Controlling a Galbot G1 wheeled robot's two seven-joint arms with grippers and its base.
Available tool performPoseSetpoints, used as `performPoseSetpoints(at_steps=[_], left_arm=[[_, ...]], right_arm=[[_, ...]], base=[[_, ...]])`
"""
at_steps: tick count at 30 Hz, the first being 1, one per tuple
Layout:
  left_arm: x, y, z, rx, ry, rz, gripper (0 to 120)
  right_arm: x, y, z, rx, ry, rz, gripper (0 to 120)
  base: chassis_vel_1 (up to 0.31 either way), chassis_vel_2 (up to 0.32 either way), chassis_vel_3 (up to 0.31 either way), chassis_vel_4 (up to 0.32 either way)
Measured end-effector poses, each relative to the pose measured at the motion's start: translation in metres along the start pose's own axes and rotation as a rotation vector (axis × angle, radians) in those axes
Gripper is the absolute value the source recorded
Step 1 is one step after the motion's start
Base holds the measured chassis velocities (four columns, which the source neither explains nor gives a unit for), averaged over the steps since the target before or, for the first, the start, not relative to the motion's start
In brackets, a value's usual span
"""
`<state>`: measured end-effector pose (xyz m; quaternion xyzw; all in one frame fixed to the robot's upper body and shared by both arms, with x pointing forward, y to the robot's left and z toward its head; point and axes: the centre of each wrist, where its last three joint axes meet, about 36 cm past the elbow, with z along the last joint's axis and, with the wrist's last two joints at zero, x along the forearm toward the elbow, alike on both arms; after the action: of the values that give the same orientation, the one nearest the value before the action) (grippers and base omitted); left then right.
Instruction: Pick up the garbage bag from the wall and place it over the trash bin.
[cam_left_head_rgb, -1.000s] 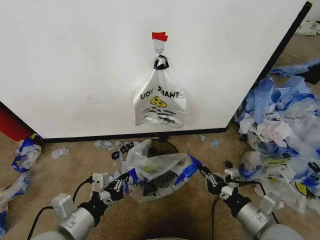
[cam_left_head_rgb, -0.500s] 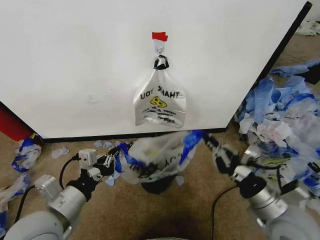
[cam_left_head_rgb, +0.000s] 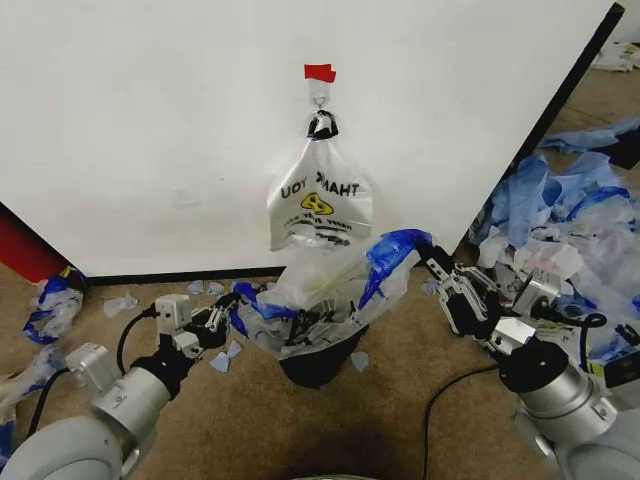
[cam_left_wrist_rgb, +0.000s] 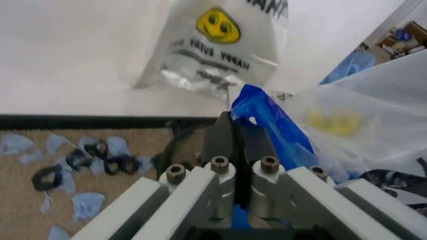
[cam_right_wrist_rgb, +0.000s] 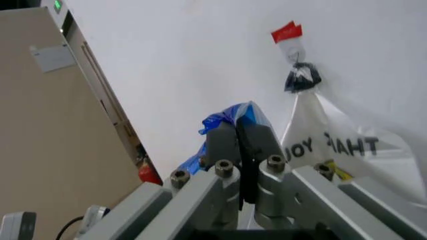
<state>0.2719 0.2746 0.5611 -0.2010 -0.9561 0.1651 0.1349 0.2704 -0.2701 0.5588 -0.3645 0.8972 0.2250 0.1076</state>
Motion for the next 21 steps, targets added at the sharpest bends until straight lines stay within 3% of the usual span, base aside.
performPoseSetpoints(at_steps=[6, 14, 21], left_arm=[[-0.004, -0.001, -0.009, 0.045, 0.057, 0.035, 0], [-0.008, -0.002, -0.019, 0.025, 0.044, 0.029, 0], [-0.002, -0.001, -0.002, 0.025, 0.064, -0.004, 0]], right_arm=[[0.001, 0.0, 0.0, -0.059, 0.071, 0.087, 0], [0.0, -0.002, -0.004, -0.097, 0.171, 0.219, 0], [0.002, 0.002, 0.006, -0.092, 0.188, 0.225, 0]], base=[[0.0, 0.0, 0.0, 0.0], [0.0, 0.0, 0.0, 0.0], [0.0, 0.0, 0.0, 0.0]])
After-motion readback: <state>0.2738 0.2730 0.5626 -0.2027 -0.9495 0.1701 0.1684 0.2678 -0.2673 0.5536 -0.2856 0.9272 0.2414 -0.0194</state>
